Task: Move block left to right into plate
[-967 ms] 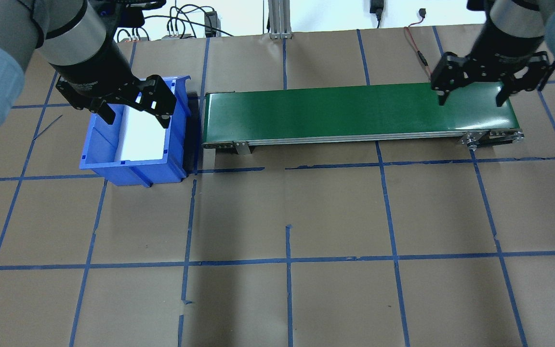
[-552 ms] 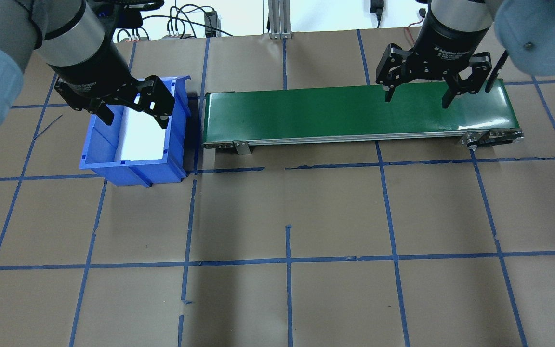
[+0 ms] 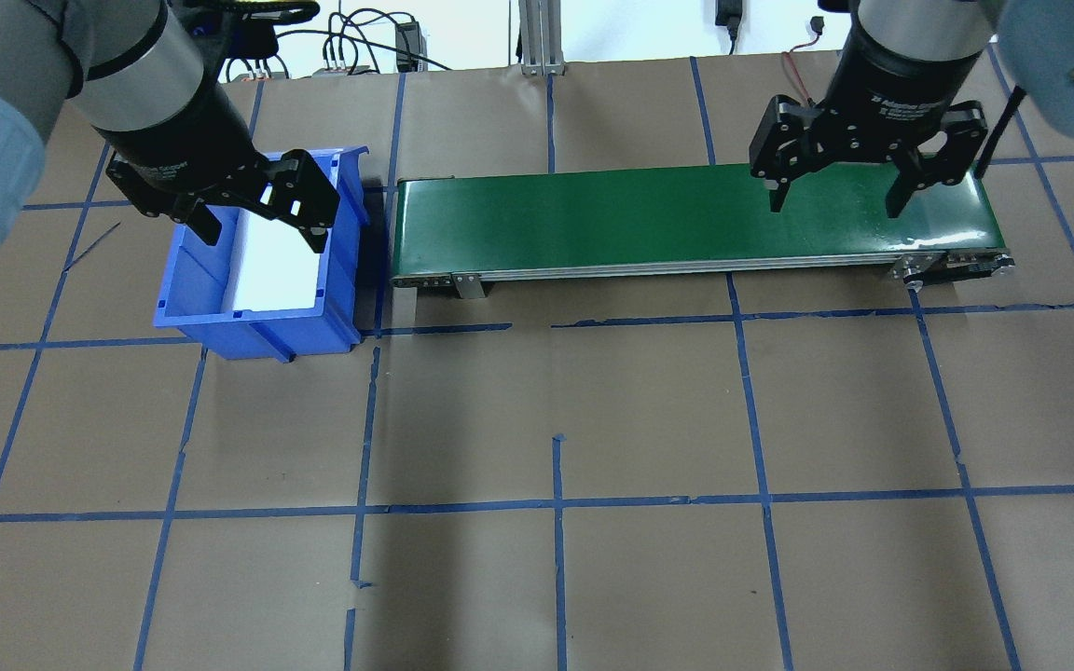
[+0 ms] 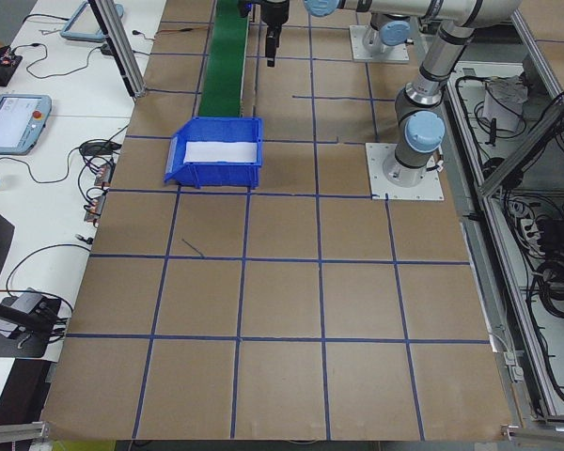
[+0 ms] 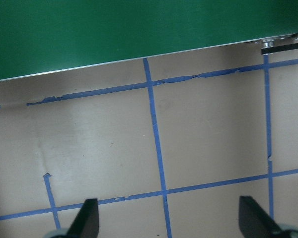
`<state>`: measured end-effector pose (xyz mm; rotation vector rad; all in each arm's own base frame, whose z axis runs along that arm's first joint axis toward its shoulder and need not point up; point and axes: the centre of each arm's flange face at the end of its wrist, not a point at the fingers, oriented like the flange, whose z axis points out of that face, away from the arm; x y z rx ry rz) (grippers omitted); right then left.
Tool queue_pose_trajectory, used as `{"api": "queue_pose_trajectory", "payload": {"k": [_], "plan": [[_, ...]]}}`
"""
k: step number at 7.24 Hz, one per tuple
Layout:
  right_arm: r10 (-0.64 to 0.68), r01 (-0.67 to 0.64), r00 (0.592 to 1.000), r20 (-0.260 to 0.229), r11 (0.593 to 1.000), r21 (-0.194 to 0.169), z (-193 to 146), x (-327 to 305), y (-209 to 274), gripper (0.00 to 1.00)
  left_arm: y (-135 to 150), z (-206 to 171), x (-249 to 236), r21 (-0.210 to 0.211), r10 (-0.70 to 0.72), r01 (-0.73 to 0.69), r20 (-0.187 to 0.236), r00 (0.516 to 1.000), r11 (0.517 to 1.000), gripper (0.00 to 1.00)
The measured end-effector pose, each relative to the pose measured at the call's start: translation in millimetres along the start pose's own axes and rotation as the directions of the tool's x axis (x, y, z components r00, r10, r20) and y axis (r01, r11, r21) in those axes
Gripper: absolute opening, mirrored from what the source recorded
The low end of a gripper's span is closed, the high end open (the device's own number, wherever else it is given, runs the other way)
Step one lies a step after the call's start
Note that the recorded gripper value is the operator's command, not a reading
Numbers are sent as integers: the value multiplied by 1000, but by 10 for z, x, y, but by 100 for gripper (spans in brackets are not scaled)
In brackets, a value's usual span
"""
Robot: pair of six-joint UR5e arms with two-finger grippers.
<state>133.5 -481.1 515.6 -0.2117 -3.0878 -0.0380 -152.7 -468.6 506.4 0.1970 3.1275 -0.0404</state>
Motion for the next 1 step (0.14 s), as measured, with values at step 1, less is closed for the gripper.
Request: {"api": "queue_pose_trajectory", "payload": {"k": [1], "plan": [[-2,2,1000,17,1000,-4,-139,32,169,100,10,16,19,-5,3,-3,-1,1000,1000,100]]}}
